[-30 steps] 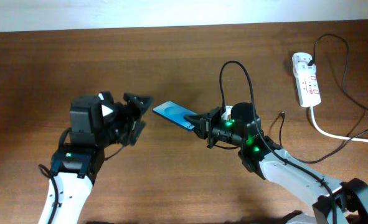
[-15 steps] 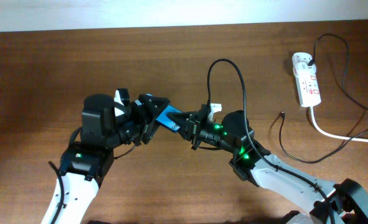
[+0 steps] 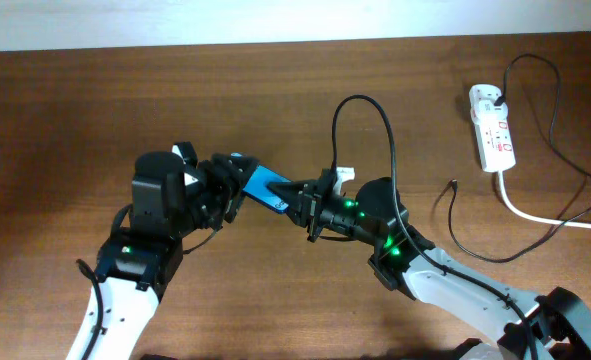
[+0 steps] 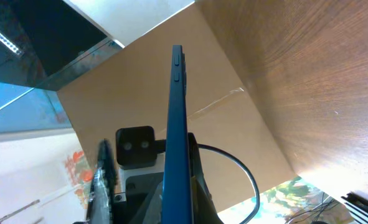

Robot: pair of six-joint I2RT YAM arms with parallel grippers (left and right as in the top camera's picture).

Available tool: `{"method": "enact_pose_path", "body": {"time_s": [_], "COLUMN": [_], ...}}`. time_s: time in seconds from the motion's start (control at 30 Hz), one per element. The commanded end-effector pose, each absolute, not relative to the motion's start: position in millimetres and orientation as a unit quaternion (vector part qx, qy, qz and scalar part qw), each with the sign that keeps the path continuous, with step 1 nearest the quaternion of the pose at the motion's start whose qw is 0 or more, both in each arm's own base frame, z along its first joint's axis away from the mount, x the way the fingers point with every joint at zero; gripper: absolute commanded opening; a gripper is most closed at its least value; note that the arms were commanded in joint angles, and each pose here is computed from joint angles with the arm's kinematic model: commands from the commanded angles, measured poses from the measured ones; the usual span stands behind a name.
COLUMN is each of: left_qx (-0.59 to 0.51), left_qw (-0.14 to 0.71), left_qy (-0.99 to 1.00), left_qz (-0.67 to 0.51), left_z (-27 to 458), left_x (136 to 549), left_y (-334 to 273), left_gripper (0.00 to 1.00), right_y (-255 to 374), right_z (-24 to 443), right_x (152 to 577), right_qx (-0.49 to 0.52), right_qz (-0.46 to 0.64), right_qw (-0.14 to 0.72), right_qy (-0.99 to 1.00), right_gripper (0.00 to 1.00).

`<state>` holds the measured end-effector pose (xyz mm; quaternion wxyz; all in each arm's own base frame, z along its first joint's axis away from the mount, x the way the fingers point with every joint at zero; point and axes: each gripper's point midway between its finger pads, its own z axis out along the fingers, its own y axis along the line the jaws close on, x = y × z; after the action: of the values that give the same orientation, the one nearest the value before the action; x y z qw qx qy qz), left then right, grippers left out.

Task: Plug charger to phone and switch on socket
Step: 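Regrasp the phone's bottom end with the left gripper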

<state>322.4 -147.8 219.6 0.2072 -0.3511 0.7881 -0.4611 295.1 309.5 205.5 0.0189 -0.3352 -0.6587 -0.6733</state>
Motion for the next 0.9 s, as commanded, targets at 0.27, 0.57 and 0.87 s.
{"method": "enact_pose_path", "body": {"time_s": [0.27,0.57,0.87], "left_qx": [-0.413,-0.431,-0.446], "left_qw": [0.159,0.143,0.124], "left_qy": [0.773,0.763,0.752], "left_qz": [-0.454,-0.461,-0.469], "left_z": [198.1,198.8,199.6], "left_x": [330.6,329.6,327.7], "left_y": [-149.6,-151.1,-153.8], "left_gripper": [0.39,0.22,0.02], "right_y": [312.6,312.1,312.1], "right_z": [219.3,218.2,214.5], "right_x": [291.5,292.3,291.7], "right_qx": [-0.310,-0.313,-0.317], "right_qz": [-0.686,-0.685,-0.679], "right_qw": [0.011,0.010,0.014], "right_qy": [-0.658,-0.658,-0.662], "right_gripper": [0.04,0.04,0.04]}}
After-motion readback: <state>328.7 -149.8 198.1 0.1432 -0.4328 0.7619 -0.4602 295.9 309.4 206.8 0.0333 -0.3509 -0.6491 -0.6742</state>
